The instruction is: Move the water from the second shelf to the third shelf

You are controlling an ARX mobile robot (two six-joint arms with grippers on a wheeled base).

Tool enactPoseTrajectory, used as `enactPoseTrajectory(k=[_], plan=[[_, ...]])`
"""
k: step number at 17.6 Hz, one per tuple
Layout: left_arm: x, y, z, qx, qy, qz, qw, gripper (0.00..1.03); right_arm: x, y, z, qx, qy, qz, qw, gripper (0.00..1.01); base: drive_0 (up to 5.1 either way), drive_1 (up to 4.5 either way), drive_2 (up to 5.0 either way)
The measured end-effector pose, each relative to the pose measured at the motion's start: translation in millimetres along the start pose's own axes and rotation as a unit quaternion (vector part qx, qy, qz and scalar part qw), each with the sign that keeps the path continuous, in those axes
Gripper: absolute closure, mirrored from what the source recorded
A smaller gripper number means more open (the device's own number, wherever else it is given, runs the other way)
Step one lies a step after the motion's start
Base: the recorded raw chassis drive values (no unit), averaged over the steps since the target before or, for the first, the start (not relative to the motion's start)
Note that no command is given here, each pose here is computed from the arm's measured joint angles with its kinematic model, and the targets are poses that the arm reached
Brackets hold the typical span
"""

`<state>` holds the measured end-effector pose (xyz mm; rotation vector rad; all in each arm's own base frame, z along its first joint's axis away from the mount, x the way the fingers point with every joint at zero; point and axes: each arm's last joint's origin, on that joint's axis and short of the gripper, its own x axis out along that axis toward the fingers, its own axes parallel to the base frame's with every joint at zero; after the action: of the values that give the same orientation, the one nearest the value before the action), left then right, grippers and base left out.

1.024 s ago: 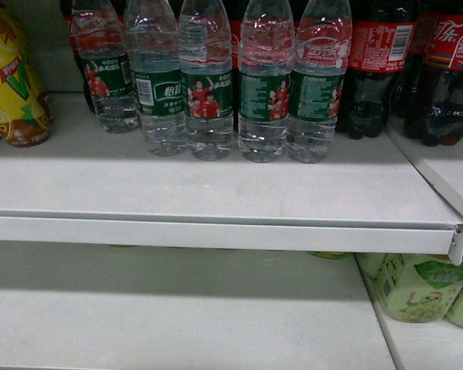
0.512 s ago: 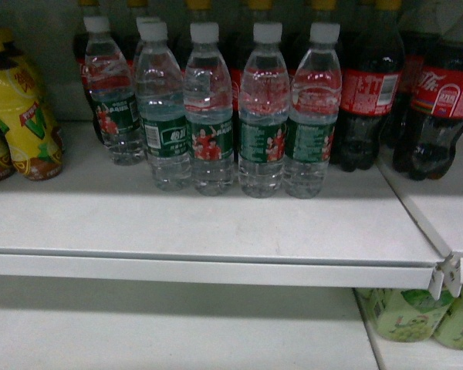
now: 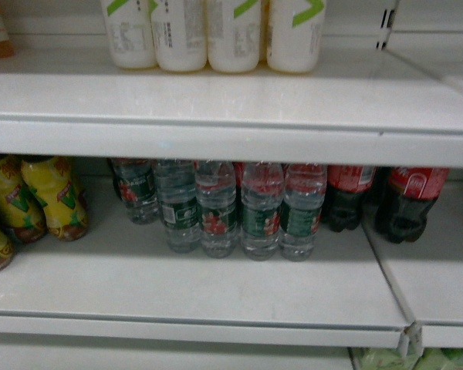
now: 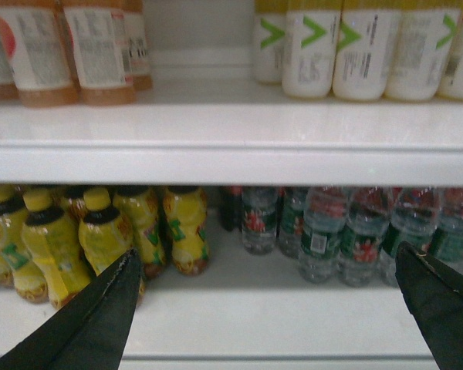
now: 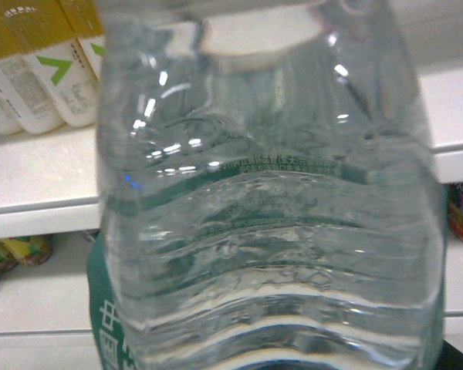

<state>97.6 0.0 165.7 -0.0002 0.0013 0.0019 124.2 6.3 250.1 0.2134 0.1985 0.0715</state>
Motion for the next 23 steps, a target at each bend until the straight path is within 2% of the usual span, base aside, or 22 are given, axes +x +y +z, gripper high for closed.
enactPoseTrajectory(k=[12,23], plan=[[0.0,-0.1,0.0,0.000,0.000,-0.001,1.0000,0.05,-0.1,0.1,0.4,0.000,-0.001,0.000,1.0000,0.59,0.0,0.00,0.0],[0.0,-0.1,0.0,0.000,0.000,-0.001,1.0000,0.05,-0.1,0.0,0.3,0.000,-0.001,-0.001,1.0000,0.59,-4.1,2.13,2.1]])
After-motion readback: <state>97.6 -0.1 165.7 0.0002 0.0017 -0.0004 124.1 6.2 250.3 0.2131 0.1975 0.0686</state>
